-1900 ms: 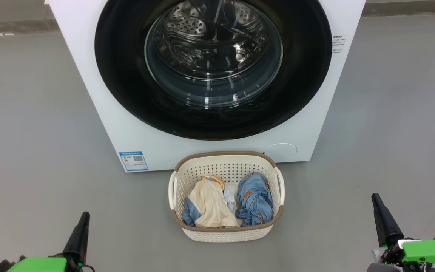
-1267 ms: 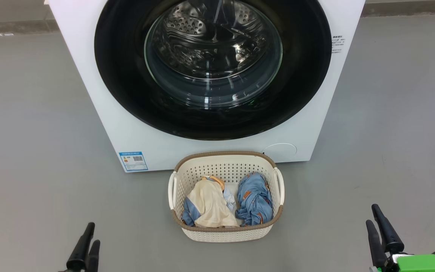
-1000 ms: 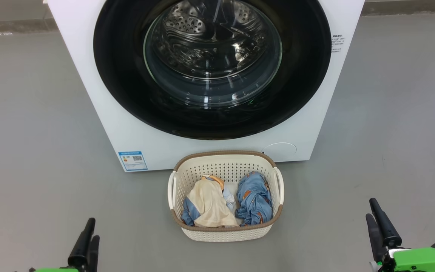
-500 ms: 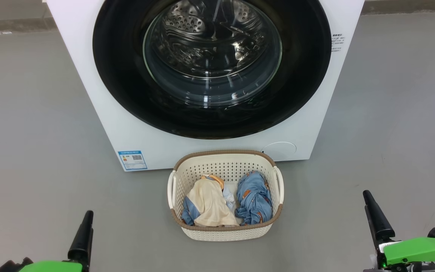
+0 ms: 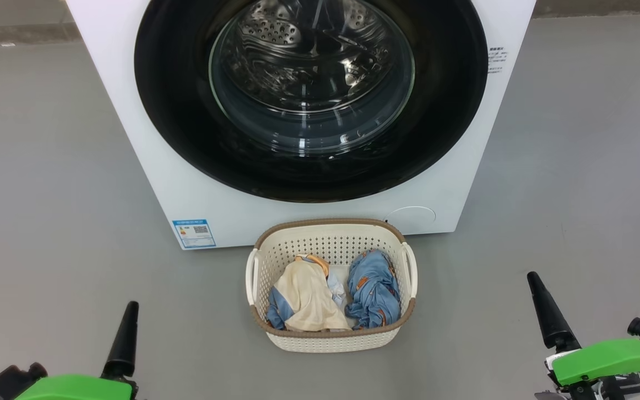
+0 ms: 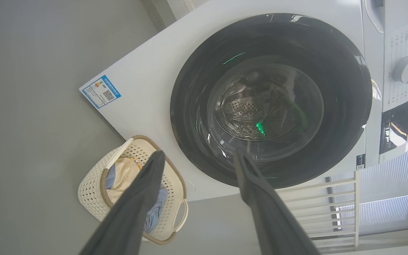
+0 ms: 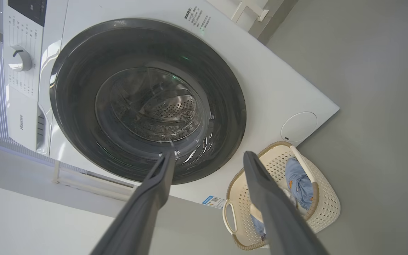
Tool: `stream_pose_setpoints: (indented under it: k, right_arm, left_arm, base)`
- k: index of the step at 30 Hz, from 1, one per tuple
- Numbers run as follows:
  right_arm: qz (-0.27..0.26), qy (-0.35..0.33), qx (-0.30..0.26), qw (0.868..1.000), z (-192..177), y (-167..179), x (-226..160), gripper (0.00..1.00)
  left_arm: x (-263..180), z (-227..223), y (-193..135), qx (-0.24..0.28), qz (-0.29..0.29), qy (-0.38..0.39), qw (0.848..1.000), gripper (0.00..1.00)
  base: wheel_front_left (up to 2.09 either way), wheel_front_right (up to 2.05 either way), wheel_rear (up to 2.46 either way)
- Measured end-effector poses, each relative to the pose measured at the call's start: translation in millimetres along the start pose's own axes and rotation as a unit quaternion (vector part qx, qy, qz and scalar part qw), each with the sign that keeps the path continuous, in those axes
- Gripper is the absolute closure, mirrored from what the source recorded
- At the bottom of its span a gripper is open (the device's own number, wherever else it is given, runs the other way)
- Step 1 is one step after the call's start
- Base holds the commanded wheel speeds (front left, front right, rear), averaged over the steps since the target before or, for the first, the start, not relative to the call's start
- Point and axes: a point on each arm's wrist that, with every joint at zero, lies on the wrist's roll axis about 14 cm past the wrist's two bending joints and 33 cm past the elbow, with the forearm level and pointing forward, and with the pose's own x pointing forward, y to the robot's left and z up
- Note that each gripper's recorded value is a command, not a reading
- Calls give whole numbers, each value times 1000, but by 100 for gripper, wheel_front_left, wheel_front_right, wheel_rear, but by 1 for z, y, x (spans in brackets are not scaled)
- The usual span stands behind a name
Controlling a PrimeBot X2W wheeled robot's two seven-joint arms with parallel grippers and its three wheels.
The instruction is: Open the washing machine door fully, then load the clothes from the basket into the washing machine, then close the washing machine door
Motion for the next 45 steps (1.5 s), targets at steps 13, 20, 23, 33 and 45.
stream_pose_setpoints:
  k: [13,20,23,33,45]
  right_arm:
    - [24,-3,-111,994,4,13,4,0]
    - [29,-9,-156,987,6,15,3,0]
    - [31,-11,-178,983,7,15,3,0]
    - [42,-18,-243,969,9,20,3,0]
    - [55,-26,-316,947,12,24,2,0]
  left_arm:
    - [4,1,-11,110,-22,3,994,0]
    - [4,1,-16,157,-33,-1,987,0]
    - [4,2,-19,180,-38,-2,983,0]
    - [3,7,-25,247,-53,-11,967,0]
    - [3,6,-33,319,-74,-16,945,0]
  base:
    - [0,0,0]
    - [0,0,0]
    - [0,0,0]
    - [0,0,0]
    - [0,0,0]
